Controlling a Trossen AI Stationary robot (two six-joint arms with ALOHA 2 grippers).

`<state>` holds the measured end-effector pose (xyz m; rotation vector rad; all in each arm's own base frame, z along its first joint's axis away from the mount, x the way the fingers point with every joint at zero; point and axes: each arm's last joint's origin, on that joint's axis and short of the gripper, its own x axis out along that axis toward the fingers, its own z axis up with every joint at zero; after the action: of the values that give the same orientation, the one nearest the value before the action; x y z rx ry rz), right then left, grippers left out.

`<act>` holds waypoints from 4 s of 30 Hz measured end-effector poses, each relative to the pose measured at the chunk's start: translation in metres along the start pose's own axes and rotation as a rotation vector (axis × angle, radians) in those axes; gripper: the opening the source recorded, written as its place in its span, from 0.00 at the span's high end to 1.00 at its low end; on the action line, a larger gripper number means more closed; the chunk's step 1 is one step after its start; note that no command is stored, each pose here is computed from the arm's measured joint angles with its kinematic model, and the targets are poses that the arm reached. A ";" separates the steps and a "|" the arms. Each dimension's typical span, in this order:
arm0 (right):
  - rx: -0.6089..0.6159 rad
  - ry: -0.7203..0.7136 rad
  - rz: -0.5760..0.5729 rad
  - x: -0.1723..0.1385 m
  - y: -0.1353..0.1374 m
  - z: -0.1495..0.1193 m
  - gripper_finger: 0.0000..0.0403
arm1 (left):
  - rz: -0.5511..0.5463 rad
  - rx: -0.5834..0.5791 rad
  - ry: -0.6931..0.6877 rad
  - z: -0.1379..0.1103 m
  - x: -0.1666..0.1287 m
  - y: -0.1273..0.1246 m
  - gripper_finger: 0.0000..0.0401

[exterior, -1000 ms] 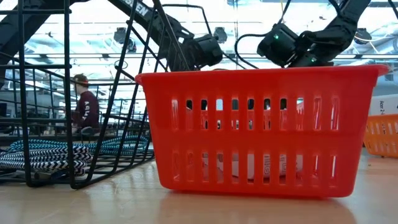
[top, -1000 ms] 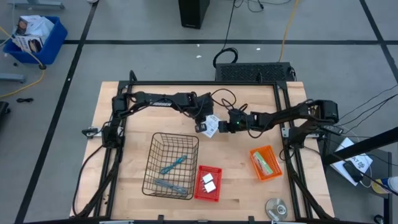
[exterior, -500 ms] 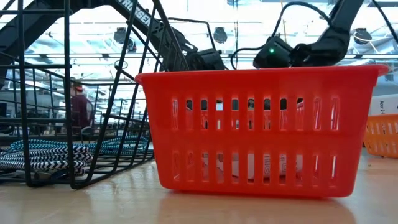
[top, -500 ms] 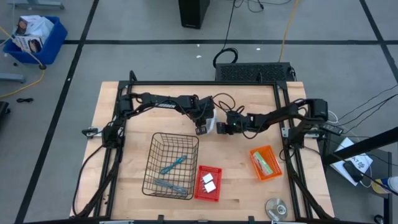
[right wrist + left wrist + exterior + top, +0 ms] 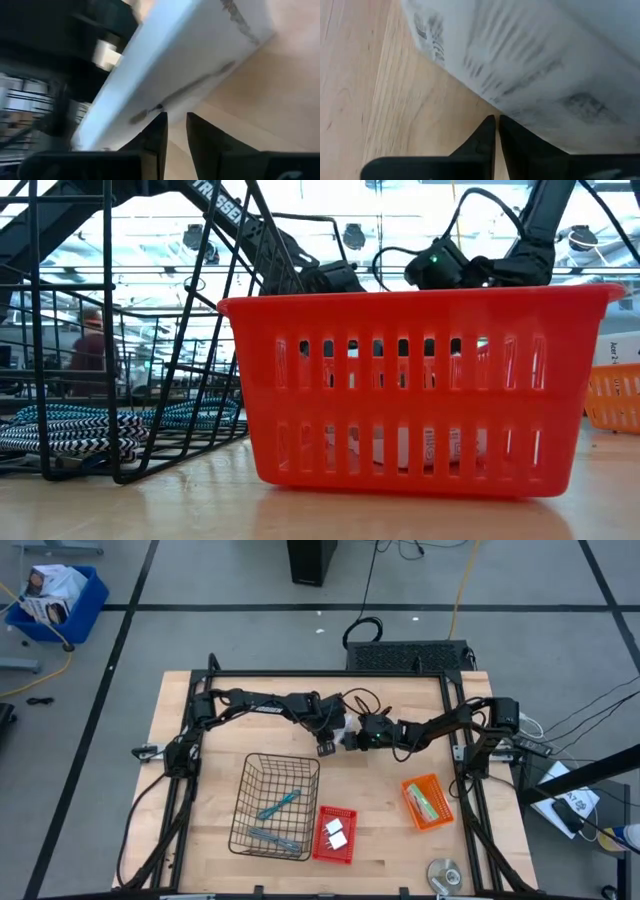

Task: Pick and place items into bin
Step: Put the card reader box into the orange basket

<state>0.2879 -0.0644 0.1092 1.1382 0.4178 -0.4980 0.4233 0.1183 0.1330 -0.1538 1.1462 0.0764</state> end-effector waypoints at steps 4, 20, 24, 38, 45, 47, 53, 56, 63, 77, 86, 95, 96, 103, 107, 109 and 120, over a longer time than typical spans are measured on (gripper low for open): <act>0.002 -0.011 0.008 0.000 0.000 0.002 0.83 | -0.002 -0.009 -0.004 0.000 0.000 0.000 0.92; -0.007 -0.060 0.017 -0.001 0.000 0.010 0.83 | -0.001 -0.031 -0.004 0.000 -0.001 -0.001 0.92; -0.006 -0.066 0.017 -0.001 -0.001 0.012 0.83 | -0.001 -0.032 0.001 0.000 -0.001 -0.001 0.92; -0.015 -0.047 0.026 -0.001 0.003 0.005 0.83 | -0.004 -0.035 0.037 -0.003 -0.001 -0.001 0.92; -0.007 -0.029 0.011 -0.001 0.002 0.003 0.83 | -0.005 -0.041 0.046 -0.004 -0.002 -0.001 0.92; -0.007 -0.027 0.009 -0.001 0.002 0.003 0.83 | -0.004 -0.046 0.050 -0.004 -0.002 -0.001 0.92; -0.008 -0.026 0.007 -0.001 0.002 0.003 0.83 | -0.004 -0.055 0.054 -0.005 -0.002 -0.001 0.92; -0.009 -0.023 0.001 -0.001 0.001 0.002 0.83 | -0.004 -0.053 0.059 -0.005 -0.003 -0.002 0.92; -0.011 -0.021 -0.010 -0.001 0.000 0.002 0.83 | 0.064 -0.061 0.093 -0.008 -0.012 -0.001 0.92; -0.027 -0.032 0.004 -0.001 0.002 0.003 0.83 | 0.261 -0.061 0.143 -0.011 -0.033 0.006 0.92; -0.044 0.029 -0.055 -0.001 -0.005 0.000 0.83 | 0.105 -0.073 0.046 -0.005 -0.066 0.017 0.92; -0.091 0.070 -0.062 -0.001 -0.007 -0.003 0.83 | 0.029 -0.057 -0.269 -0.016 -0.134 0.022 0.92; -0.096 0.072 -0.066 -0.001 -0.007 -0.003 0.83 | 0.037 -0.052 -0.312 -0.020 -0.145 0.021 0.92; -0.090 0.105 -0.107 -0.002 -0.010 -0.005 0.83 | 0.087 -0.047 -0.575 -0.066 -0.204 0.006 0.92; -0.086 0.139 -0.096 -0.004 -0.009 -0.007 0.83 | 0.113 -0.051 -0.704 -0.096 -0.225 -0.003 0.92; -0.068 0.153 -0.087 -0.006 -0.007 -0.007 0.83 | 0.131 -0.044 -0.771 -0.109 -0.232 -0.007 0.92; -0.111 0.059 0.063 -0.050 0.031 0.011 0.98 | 0.147 -0.040 -0.934 -0.157 -0.241 -0.019 0.92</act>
<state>0.2657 -0.0565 0.1641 1.0577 0.4538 -0.3825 0.1861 0.0785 0.2908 -0.0524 0.2218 0.2706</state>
